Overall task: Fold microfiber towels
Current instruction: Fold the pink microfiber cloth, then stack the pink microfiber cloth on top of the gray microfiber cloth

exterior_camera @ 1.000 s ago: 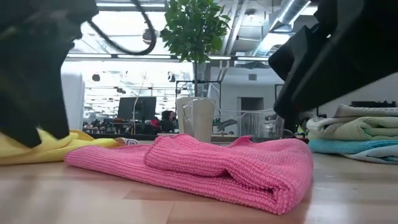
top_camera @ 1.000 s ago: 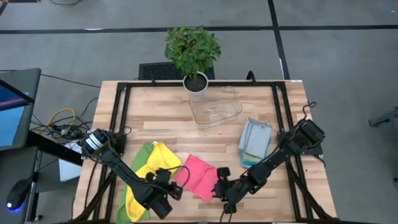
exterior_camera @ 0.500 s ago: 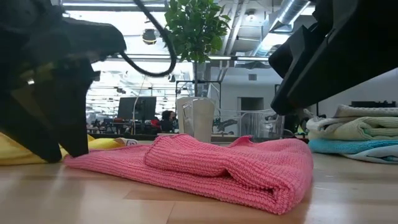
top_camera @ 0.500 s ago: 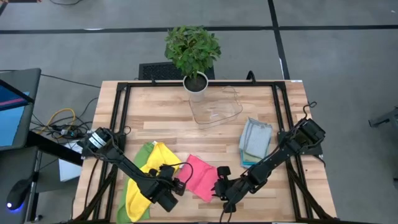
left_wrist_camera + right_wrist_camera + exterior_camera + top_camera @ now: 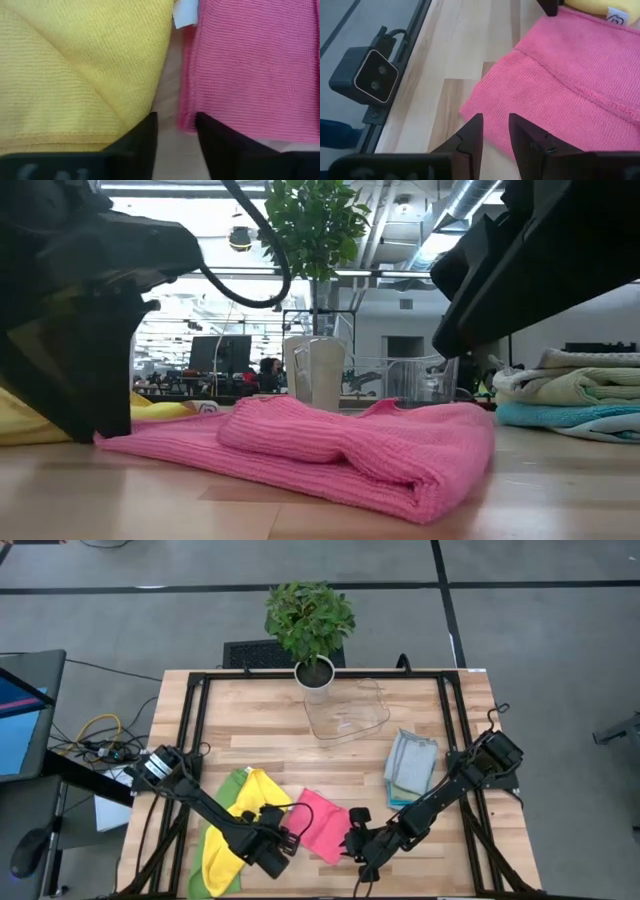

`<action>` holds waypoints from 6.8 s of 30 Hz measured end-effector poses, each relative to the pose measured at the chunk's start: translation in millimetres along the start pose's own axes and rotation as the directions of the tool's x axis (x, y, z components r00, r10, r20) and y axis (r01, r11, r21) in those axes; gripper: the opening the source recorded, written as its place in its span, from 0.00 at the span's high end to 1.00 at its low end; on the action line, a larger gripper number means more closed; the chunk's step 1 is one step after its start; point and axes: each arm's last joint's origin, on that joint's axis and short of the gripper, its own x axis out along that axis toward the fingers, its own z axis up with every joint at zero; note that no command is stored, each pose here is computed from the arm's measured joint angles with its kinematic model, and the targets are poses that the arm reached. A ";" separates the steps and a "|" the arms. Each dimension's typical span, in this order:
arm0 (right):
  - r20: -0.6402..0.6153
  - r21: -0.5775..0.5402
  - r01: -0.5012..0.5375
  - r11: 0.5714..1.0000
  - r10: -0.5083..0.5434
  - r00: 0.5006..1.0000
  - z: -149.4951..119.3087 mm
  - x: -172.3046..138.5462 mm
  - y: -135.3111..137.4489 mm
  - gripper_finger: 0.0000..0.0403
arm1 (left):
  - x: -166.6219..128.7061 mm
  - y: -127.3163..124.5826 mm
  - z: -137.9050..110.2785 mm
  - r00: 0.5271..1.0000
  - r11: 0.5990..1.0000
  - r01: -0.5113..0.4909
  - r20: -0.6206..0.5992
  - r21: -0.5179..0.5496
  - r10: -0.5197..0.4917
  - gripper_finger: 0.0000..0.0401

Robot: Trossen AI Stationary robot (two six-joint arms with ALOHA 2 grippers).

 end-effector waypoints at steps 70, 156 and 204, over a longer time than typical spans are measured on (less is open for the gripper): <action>-0.134 0.089 0.165 0.982 -0.152 0.979 -6.1 -25.5 -32.9 0.71 | -17.6 -120.6 49.6 0.836 0.782 0.549 -0.214 0.295 -0.506 1.00; 0.002 0.149 0.081 0.986 -0.082 0.997 -31.3 -39.2 36.9 0.71 | 57.5 -102.9 66.9 0.866 0.824 0.460 0.040 0.331 -0.499 0.52; -0.251 0.540 0.224 0.811 -0.098 0.963 -53.3 -83.1 40.1 0.71 | 49.8 -98.1 128.2 0.857 0.811 0.503 -0.051 0.298 -0.513 0.52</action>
